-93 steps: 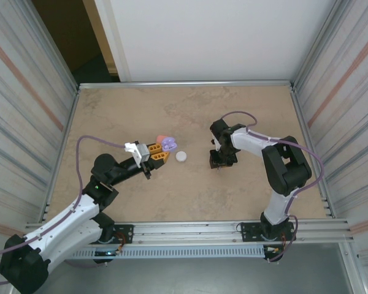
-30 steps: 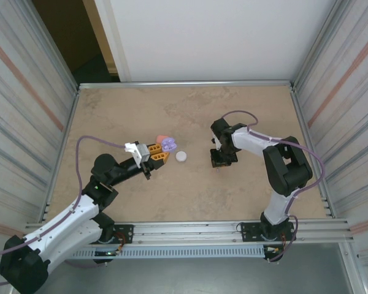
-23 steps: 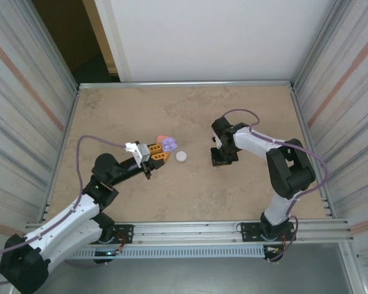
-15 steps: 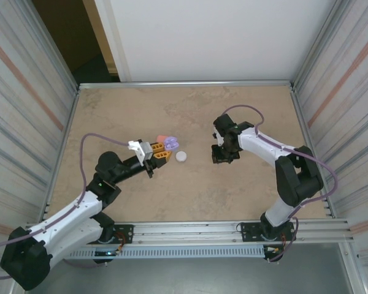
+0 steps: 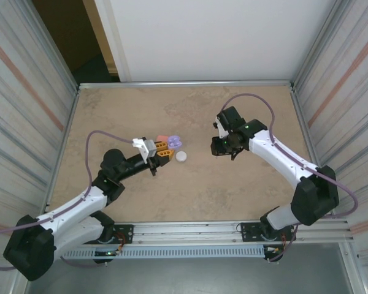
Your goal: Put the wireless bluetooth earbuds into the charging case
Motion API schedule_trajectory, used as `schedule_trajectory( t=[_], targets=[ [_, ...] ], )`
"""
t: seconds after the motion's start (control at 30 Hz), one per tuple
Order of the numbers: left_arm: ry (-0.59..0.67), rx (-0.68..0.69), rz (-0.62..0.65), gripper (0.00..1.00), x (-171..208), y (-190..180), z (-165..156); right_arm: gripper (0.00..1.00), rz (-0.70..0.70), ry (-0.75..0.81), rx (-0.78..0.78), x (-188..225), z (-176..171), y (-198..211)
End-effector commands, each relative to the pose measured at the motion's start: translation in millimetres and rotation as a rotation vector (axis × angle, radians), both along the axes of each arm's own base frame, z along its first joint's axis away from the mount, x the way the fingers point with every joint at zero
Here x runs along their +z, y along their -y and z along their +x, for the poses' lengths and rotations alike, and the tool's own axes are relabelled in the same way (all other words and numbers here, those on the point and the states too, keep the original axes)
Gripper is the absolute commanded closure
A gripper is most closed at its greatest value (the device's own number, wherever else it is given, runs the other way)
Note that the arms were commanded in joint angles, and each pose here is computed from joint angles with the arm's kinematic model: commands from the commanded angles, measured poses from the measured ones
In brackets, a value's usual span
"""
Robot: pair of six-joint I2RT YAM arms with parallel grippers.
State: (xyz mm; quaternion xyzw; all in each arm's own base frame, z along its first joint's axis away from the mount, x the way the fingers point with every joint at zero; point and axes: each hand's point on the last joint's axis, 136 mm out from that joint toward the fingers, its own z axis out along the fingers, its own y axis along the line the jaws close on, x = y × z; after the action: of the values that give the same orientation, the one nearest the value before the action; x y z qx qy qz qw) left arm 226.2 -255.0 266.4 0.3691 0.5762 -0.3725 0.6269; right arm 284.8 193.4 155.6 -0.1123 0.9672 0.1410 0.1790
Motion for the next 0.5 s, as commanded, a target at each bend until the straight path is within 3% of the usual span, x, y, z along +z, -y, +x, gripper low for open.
schedule_trajectory(
  t=[0.0, 0.47],
  targets=[
    [0.046, -0.033, -0.045, 1.00, 17.8, 4.3, -4.1, 0.79, 0.033, 0.051, -0.006, 28.7, -2.3, -4.3],
    [0.048, -0.042, -0.058, 1.00, 18.4, 9.1, 1.1, 0.79, 0.245, 0.255, 0.054, 112.7, -1.3, -34.3]
  ],
)
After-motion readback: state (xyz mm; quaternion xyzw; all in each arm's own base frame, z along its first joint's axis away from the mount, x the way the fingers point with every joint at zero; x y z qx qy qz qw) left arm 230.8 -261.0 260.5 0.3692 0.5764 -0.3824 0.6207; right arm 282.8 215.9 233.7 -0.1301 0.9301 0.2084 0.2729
